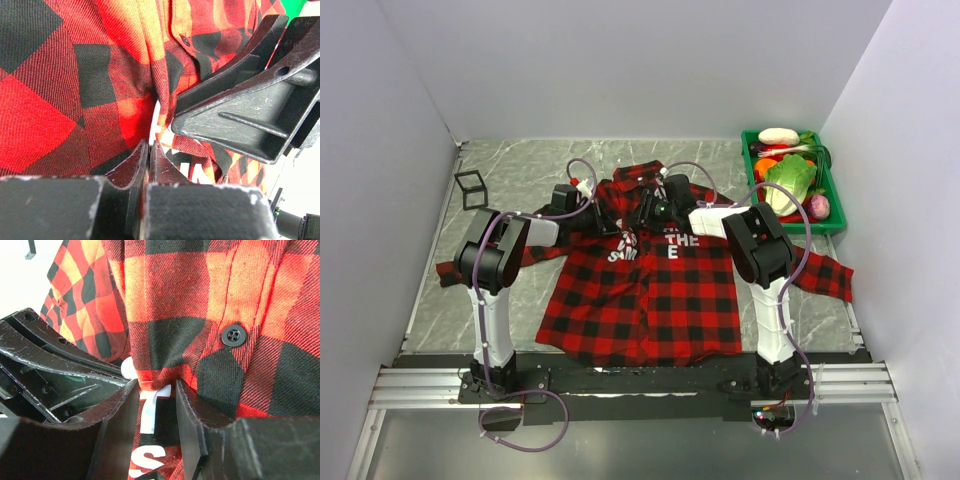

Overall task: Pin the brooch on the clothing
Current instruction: Pin the brooch to the clothes.

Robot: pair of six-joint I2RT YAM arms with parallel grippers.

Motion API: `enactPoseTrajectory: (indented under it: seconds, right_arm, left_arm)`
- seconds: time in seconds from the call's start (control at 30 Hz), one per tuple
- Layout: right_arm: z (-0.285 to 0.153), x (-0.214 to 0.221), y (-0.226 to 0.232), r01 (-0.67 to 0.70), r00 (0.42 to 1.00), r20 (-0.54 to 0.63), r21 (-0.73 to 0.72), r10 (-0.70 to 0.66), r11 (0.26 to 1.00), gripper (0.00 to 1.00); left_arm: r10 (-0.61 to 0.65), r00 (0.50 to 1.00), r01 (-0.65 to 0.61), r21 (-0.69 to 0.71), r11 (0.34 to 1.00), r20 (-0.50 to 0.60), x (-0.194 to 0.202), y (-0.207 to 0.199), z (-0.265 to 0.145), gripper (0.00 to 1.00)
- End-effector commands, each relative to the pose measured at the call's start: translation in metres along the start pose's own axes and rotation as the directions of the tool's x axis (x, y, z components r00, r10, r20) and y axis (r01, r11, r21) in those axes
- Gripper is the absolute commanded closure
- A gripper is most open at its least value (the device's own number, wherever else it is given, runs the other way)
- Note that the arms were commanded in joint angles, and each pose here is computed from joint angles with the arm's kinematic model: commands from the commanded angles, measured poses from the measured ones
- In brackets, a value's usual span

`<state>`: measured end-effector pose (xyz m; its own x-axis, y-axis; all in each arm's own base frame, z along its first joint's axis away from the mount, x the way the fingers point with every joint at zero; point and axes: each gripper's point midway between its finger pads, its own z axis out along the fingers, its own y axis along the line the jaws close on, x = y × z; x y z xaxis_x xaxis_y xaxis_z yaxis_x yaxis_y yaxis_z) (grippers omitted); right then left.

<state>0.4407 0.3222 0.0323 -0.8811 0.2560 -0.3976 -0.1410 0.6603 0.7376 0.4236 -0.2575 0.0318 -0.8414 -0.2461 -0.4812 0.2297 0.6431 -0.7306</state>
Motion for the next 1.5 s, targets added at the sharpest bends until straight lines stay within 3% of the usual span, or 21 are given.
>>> enactPoseTrajectory:
  seconds: [0.0, 1.47]
  right_arm:
    - [-0.01, 0.0, -0.002, 0.012, 1.0, 0.007, 0.025, -0.012, 1.0, 0.57]
    - [0.013, 0.009, 0.004, 0.089, 0.996, -0.031, 0.128, -0.086, 0.988, 0.59]
  left_arm:
    - [-0.017, 0.999, 0.017, 0.004, 1.0, -0.05, 0.014, -0.002, 0.003, 0.99]
    - [-0.004, 0.999, 0.004, 0.008, 1.0, -0.039, 0.011, -0.004, 0.001, 0.99]
